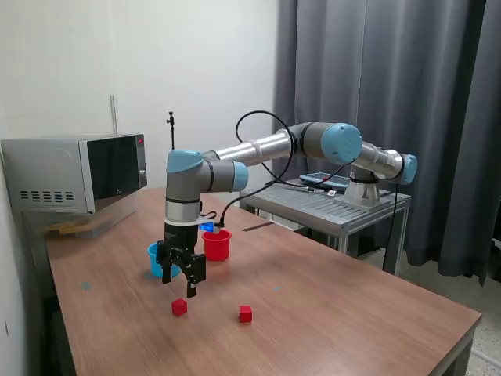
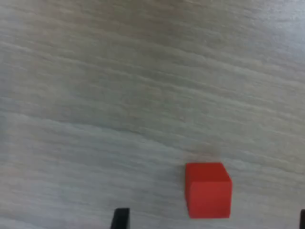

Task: Place red objects in the red bin, and blue objects in the blue bin.

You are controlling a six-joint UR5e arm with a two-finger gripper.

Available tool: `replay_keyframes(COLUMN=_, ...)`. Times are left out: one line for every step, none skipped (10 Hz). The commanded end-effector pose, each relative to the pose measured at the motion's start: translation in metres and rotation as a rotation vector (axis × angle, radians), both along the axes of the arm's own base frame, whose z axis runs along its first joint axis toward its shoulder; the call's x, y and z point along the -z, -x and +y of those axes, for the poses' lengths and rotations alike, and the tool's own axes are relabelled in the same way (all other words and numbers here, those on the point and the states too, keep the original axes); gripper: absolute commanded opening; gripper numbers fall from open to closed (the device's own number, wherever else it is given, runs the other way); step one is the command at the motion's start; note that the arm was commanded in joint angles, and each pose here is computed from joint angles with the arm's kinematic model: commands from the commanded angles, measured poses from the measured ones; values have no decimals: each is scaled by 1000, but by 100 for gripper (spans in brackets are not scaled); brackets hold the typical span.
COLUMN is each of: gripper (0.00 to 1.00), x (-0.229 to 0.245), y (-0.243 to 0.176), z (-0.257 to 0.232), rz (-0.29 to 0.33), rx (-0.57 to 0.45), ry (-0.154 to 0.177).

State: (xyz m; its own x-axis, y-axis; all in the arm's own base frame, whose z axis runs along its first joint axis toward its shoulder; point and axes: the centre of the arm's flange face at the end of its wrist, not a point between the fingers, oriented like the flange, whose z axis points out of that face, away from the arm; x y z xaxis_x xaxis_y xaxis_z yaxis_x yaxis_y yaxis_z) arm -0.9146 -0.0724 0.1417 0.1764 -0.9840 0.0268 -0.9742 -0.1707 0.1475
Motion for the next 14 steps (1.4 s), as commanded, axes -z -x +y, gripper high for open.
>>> replay_keyframes(gripper=100, x=3, y=0, z=-5, rz=9, rx=-11, ry=61)
replay_keyframes(gripper=100, x=8, y=-1, z=-6, rz=0, rx=-14, ry=62)
replay_keyframes(gripper=100, x=9, y=-1, z=-6, rz=4, rx=-12, ry=61)
replay_keyframes(gripper=100, x=12, y=-2, z=-6, rz=1, rx=-12, ry=59)
replay_keyframes(gripper=100, x=12, y=-2, z=-6, rz=1, rx=-12, ry=59)
replay_keyframes(gripper=100, x=13, y=-2, z=-6, rz=8, rx=-10, ry=56)
replay_keyframes(gripper=100, x=15, y=-2, z=-6, rz=13, rx=-9, ry=54)
replay_keyframes(gripper=100, x=17, y=-2, z=-4, rz=17, rx=-4, ry=53)
replay_keyframes(gripper=100, x=23, y=-2, z=-4, rz=16, rx=5, ry=54)
replay_keyframes(gripper=100, x=26, y=-3, z=-4, rz=23, rx=14, ry=55)
replay_keyframes(gripper=100, x=30, y=-4, z=-4, rz=21, rx=20, ry=56)
replay_keyframes(gripper=100, x=34, y=-5, z=-5, rz=18, rx=22, ry=58)
replay_keyframes(gripper=100, x=32, y=-3, z=-4, rz=40, rx=33, ry=59)
replay_keyframes(gripper=100, x=31, y=-2, z=-4, rz=50, rx=56, ry=62)
